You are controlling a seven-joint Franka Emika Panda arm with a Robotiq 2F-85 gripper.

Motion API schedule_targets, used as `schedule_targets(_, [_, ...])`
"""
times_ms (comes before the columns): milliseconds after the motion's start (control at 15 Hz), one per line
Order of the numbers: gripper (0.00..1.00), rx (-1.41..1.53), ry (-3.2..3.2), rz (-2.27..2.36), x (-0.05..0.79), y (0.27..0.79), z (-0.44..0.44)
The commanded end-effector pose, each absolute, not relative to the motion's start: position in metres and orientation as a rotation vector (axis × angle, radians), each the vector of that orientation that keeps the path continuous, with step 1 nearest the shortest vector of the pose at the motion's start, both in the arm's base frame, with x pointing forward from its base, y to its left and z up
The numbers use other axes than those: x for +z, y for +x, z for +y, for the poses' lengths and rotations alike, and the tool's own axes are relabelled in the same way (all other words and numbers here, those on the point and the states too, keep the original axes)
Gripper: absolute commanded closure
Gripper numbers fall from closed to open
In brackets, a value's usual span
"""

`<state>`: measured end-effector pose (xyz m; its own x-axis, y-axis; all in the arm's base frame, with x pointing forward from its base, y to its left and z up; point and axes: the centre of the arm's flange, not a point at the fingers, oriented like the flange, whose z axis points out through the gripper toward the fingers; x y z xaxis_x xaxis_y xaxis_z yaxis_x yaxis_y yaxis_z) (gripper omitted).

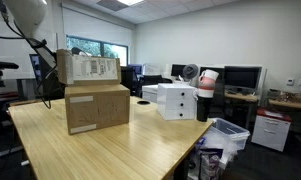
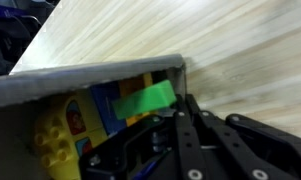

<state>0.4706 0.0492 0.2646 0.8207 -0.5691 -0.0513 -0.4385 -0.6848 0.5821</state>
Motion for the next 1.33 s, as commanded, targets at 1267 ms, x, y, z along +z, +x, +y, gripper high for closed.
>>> schedule_targets(1267, [0.7, -0.14, 2.387, -0.78, 0.262, 0.505, 0.018])
